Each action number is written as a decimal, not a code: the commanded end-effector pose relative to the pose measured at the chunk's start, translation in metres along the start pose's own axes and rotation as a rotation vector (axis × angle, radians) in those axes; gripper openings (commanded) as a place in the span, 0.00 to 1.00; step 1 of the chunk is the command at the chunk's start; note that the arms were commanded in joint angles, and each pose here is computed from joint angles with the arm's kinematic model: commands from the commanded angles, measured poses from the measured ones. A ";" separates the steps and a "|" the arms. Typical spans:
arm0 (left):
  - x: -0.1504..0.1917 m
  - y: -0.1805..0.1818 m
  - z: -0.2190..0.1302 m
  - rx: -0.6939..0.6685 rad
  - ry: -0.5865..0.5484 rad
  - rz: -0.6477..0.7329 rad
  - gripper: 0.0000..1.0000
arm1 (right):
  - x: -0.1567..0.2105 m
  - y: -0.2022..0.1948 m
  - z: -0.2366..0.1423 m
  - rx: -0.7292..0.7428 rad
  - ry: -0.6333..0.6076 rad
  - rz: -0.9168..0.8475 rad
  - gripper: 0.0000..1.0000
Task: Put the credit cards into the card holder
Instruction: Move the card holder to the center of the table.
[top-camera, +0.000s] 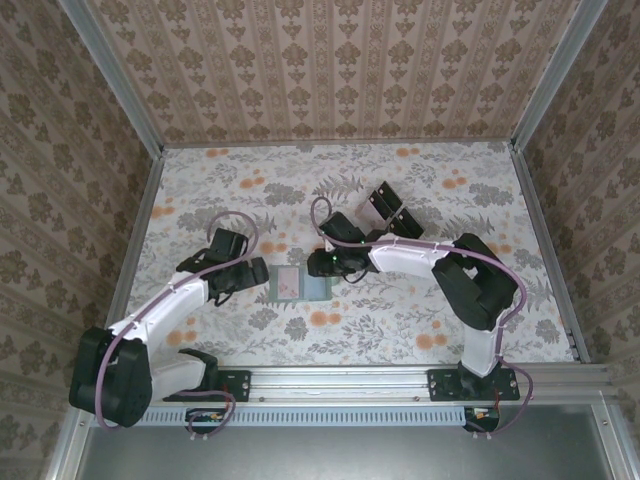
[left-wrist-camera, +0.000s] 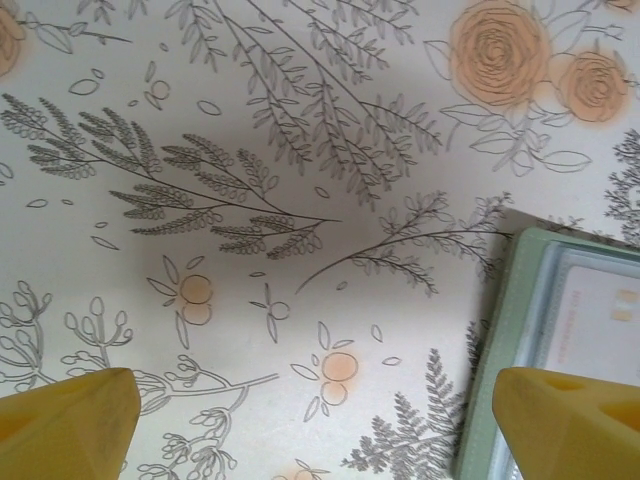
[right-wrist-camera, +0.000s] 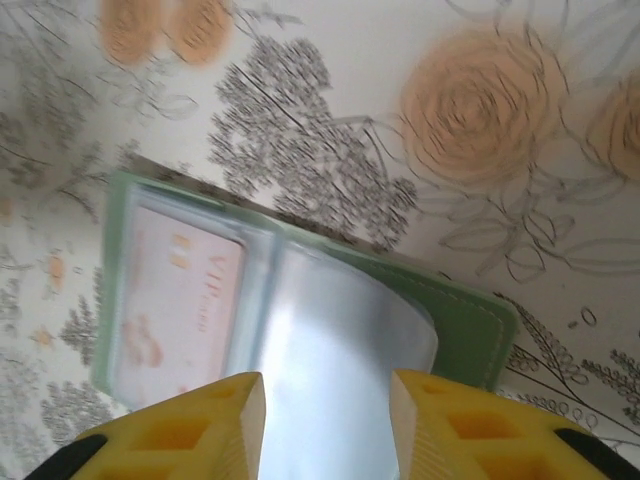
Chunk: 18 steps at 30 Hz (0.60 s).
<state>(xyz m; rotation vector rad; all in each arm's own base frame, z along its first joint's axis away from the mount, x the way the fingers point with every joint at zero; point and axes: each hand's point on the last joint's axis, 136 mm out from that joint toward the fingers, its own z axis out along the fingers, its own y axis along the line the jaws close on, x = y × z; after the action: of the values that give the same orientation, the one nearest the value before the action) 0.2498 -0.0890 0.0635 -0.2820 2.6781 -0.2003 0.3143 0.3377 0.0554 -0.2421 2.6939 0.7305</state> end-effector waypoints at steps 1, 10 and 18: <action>0.000 -0.010 -0.004 0.046 -0.018 0.025 1.00 | -0.006 0.005 -0.017 0.034 0.002 -0.049 0.42; 0.007 -0.027 -0.006 0.092 -0.033 0.033 1.00 | -0.001 0.008 -0.008 0.062 0.044 -0.092 0.44; 0.009 -0.031 -0.005 0.096 -0.028 0.042 1.00 | 0.006 -0.001 0.005 0.110 0.074 -0.114 0.43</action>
<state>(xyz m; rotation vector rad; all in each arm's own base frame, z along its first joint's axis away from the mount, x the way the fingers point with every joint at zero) 0.2456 -0.1185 0.0689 -0.1846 2.6426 -0.2946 0.3086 0.3457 0.0603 -0.3777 2.7210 0.6393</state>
